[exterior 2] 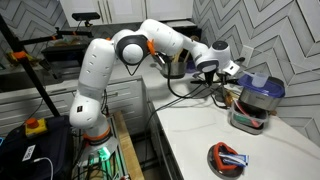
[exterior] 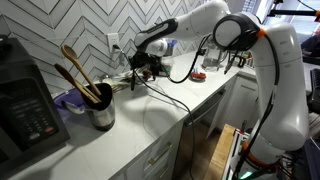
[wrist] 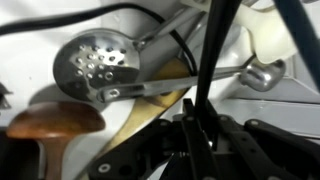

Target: Put the black serving spoon in the utensil holder

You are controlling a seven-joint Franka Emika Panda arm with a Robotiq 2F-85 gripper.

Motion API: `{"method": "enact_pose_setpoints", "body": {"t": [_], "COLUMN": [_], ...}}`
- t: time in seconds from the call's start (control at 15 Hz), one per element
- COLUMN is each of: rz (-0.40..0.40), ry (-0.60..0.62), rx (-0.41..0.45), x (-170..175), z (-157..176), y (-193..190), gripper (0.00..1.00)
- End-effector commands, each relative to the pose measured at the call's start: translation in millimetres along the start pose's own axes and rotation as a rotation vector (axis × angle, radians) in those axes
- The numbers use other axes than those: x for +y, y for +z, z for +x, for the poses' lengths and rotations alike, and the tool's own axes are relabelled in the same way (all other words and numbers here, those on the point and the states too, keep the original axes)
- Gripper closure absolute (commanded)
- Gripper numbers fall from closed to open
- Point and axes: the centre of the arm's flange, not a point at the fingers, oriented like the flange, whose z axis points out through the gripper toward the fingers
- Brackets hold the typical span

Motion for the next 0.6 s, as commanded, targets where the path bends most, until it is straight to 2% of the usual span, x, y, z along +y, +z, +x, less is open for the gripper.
{"method": "enact_pose_setpoints", "body": {"t": [0.0,0.53], "rz": [-0.007,-0.060], "ry": [-0.183,-0.539], "rx": [0.090,0.382], "x": [-12,-34], "z": [-7,-6], "y": [-57,-117], "gripper": [0.97,0.97]}}
